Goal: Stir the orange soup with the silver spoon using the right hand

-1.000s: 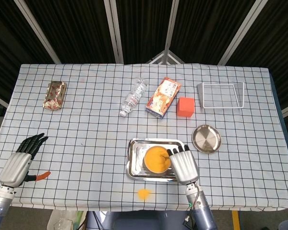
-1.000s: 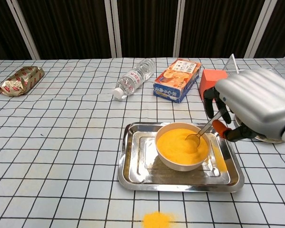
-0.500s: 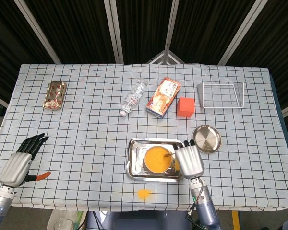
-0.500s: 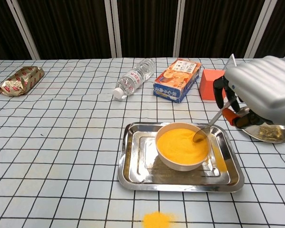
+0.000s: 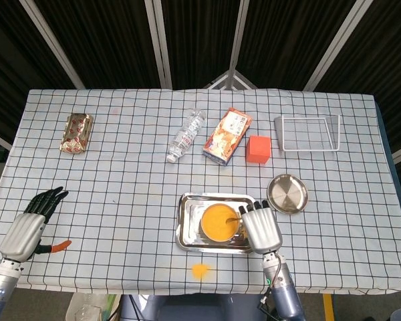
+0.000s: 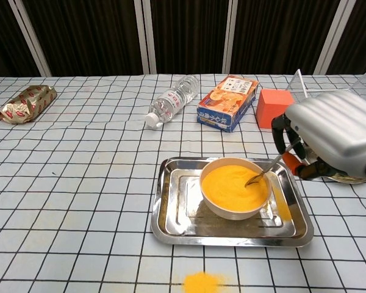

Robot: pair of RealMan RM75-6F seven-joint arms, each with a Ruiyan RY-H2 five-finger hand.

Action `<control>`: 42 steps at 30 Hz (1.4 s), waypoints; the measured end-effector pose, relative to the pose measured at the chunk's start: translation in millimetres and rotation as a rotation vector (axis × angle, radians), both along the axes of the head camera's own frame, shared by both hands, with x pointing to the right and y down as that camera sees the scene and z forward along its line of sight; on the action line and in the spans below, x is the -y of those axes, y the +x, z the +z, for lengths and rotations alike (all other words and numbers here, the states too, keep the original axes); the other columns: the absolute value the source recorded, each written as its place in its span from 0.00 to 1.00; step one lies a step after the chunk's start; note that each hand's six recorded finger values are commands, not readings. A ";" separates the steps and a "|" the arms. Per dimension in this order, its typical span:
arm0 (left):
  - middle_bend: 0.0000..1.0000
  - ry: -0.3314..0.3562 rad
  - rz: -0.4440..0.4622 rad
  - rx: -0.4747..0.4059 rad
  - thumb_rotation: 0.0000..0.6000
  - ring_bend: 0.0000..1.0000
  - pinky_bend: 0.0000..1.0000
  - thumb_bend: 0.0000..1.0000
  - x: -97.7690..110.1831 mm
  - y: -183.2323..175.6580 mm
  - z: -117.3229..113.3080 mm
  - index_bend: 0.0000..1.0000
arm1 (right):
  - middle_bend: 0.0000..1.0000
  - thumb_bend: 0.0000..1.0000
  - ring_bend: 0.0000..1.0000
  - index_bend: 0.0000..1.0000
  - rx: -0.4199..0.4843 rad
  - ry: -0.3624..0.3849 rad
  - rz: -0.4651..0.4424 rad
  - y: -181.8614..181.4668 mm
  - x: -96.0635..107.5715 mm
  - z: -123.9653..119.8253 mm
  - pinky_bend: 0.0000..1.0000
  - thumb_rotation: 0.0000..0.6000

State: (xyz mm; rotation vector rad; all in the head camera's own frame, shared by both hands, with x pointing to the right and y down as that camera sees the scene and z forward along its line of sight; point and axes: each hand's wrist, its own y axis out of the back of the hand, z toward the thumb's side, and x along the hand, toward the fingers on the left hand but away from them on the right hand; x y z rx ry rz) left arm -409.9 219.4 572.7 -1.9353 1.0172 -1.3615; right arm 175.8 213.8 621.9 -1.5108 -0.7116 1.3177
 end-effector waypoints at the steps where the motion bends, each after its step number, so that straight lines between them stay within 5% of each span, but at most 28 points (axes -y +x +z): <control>1: 0.00 0.000 0.000 0.000 1.00 0.00 0.00 0.02 0.0 0.0 0.0 0.00 | 0.64 0.66 0.52 0.82 0.004 -0.004 0.001 -0.9 -0.9 0.3 0.48 1.00; 42: 0.00 -0.008 -0.011 -0.011 1.00 0.00 0.00 0.02 0.6 -0.7 -0.8 0.00 | 0.68 0.71 0.55 0.87 0.130 0.019 -0.031 -24.3 -7.9 -23.7 0.48 1.00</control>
